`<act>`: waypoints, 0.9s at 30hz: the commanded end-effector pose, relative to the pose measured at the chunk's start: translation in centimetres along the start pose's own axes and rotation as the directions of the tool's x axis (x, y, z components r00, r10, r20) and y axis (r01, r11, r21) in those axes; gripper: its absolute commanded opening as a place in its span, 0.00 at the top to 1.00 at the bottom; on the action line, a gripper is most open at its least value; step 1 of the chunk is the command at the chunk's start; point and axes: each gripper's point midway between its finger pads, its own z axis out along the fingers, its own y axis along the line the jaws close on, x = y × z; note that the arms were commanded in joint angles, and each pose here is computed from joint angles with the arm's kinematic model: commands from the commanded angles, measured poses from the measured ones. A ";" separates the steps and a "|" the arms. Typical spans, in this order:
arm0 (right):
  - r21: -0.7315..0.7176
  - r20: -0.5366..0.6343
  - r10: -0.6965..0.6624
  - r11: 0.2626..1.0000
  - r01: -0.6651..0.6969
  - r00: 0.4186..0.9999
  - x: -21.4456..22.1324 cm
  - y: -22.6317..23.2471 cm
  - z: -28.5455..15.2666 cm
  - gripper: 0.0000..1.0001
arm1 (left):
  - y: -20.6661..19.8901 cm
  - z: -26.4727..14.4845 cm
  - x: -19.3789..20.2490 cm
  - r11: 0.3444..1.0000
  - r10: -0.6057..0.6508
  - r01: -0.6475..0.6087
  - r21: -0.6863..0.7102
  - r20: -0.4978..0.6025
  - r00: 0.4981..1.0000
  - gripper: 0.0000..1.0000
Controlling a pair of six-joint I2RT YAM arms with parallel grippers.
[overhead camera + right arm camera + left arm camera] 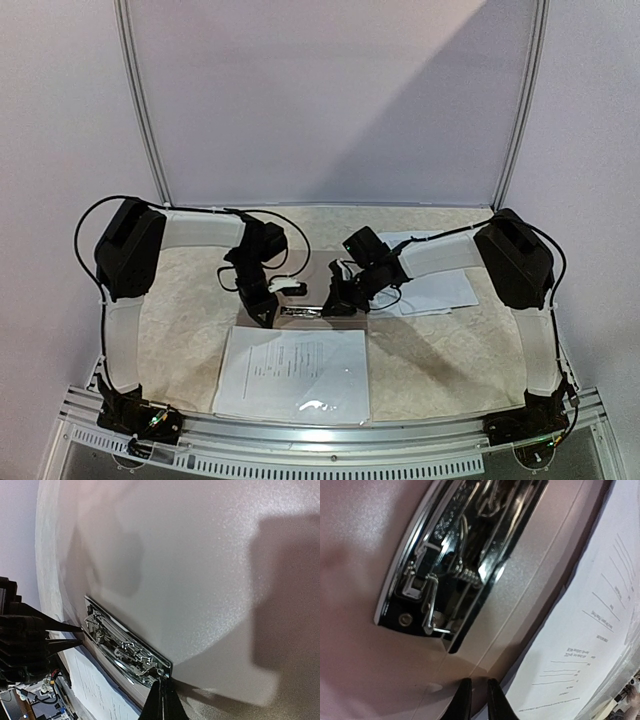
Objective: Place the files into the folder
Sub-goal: Open the spring clip on the folder.
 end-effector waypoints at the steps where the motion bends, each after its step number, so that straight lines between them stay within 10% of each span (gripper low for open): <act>1: 0.401 -0.056 0.153 0.908 -0.119 0.987 4.8 -12.6 2.4 1.00 | 1.7 6.2 3.6 1.000 0.017 -0.019 -0.012 -0.198 0.980 0.85; 27: 0.141 0.107 0.175 0.972 -0.189 0.979 -2.1 -6.6 3.8 1.00 | 1.7 9.4 7.4 0.937 0.182 -0.300 -0.180 -0.481 0.858 0.88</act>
